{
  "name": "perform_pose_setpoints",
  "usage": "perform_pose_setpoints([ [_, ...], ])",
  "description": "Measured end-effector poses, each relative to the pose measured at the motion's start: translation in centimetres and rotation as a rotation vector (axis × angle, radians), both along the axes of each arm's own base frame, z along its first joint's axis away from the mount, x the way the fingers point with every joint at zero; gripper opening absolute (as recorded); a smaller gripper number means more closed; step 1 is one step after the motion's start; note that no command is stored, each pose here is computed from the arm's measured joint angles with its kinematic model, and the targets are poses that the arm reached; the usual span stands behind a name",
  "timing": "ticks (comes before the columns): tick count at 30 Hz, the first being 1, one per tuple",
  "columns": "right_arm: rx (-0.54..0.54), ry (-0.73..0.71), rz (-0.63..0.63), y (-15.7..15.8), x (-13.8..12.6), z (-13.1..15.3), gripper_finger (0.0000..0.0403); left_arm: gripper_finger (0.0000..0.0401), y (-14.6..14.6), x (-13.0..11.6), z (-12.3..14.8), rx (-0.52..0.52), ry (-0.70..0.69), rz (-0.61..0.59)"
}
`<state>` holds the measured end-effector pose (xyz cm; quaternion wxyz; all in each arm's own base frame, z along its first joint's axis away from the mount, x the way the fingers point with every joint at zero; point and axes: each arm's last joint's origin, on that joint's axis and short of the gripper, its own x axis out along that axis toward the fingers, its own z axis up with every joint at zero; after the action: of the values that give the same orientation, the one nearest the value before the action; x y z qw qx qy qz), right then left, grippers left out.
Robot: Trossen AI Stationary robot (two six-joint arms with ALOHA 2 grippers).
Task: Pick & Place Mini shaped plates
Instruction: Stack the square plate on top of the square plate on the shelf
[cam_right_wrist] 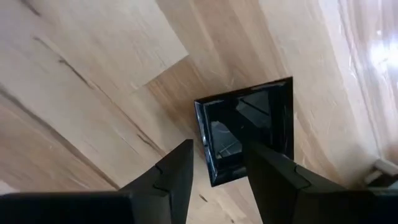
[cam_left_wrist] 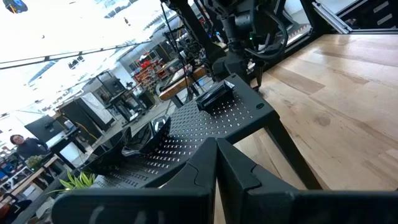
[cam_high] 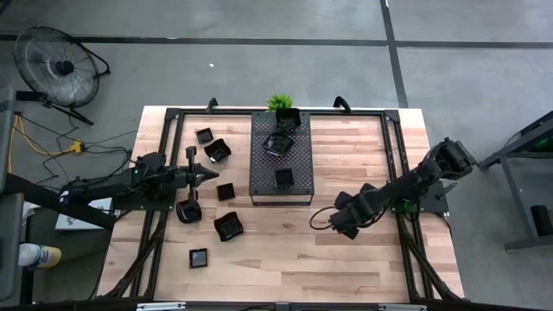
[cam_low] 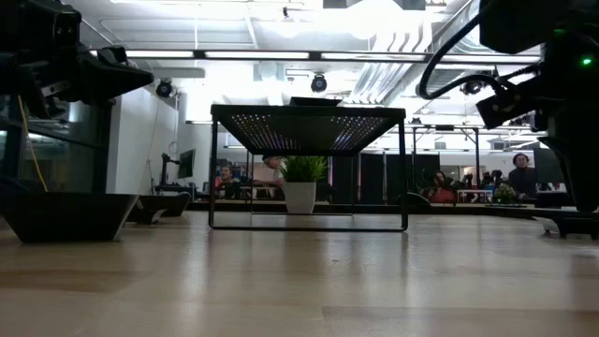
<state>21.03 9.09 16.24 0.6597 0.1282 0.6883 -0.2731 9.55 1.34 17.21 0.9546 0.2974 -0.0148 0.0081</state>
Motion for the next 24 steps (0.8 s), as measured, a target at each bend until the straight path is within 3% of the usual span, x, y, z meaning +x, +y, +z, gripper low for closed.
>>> perform_pose_setpoints([
  [16,-0.021,0.018,0.154,0.6,-1.5,-1.4,0.0138,0.0001,0.0,0.0,0.0,0.000,0.000,0.000],
  [24,-0.016,0.024,0.167,0.9,-1.6,-1.4,0.0138,0.0001,0.0,0.0,0.0,0.000,0.000,0.000],
])
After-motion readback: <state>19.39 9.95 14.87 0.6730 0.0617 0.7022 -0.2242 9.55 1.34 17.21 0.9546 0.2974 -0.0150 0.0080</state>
